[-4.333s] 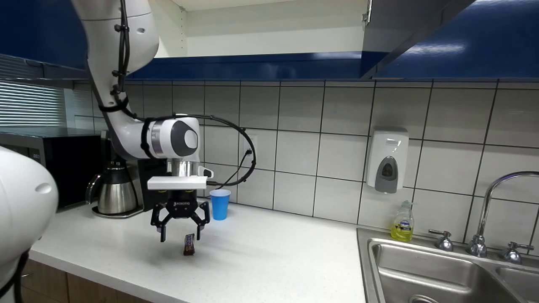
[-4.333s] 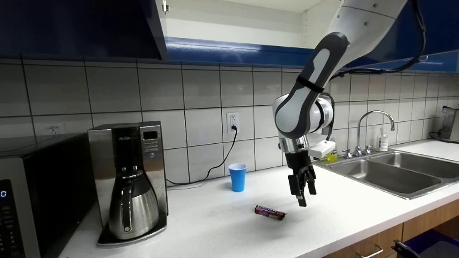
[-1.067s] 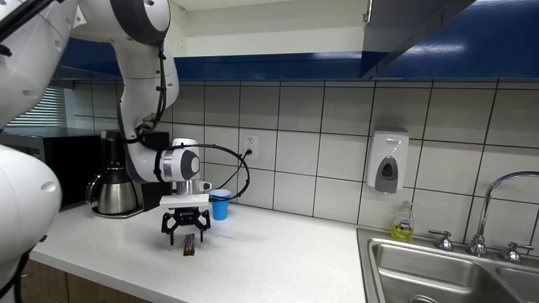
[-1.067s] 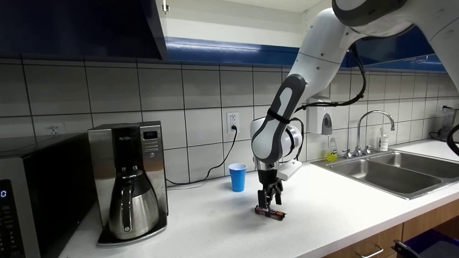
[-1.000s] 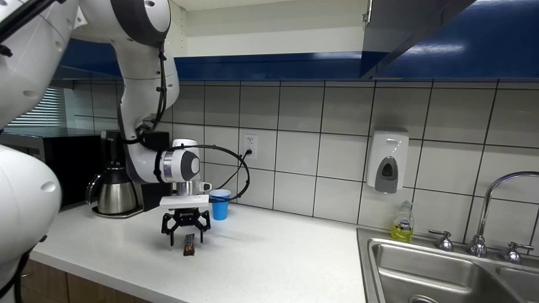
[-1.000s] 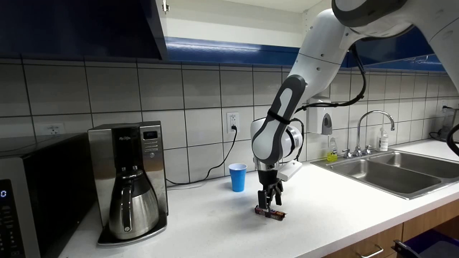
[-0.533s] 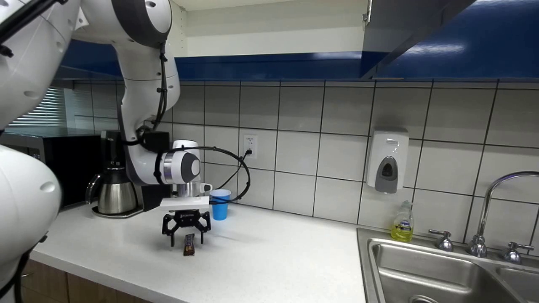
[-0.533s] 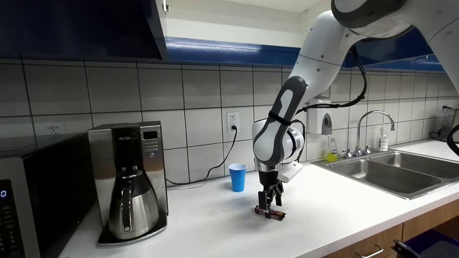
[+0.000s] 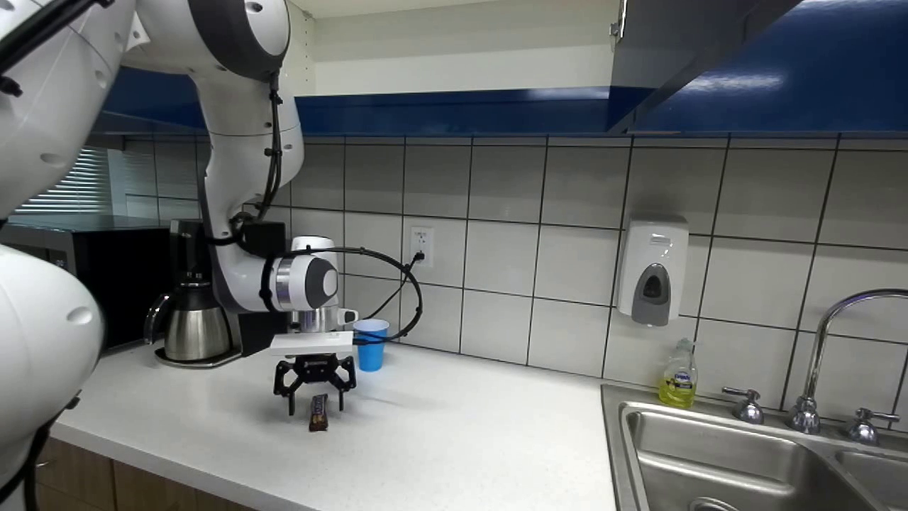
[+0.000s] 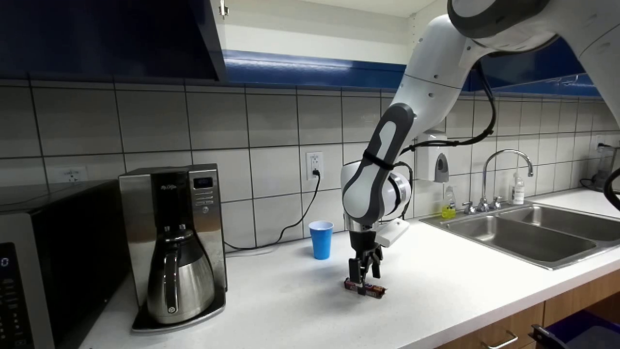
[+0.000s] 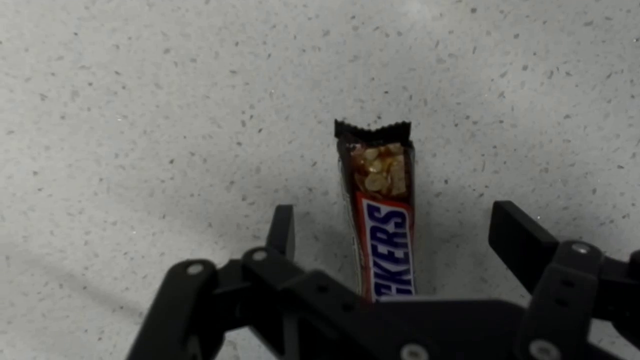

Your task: Put the chocolate bar inside the cabinet

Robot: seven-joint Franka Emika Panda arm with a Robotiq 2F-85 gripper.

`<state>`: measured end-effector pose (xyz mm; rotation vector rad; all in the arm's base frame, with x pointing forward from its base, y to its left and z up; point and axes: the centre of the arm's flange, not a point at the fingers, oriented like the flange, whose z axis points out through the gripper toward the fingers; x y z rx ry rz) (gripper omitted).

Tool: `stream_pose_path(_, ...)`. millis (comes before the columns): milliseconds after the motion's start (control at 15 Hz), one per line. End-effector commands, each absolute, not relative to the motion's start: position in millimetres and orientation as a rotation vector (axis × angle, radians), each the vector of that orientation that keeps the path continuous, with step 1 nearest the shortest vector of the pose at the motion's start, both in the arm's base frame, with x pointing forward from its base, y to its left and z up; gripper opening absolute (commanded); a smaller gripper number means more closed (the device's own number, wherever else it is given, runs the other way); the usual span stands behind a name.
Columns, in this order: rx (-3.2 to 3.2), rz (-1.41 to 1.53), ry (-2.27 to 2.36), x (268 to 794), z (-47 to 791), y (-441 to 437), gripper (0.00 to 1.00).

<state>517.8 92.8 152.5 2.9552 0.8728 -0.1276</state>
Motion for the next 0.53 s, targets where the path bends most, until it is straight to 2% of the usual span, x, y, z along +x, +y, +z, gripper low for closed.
stream_pose_path(0,2.979,-0.112,0.873,520,153,91,0.74)
stream_pose_path(133,2.980,-0.119,0.874,520,151,92,0.68)
stream_pose_path(467,2.983,-0.146,0.883,522,142,95,0.27)
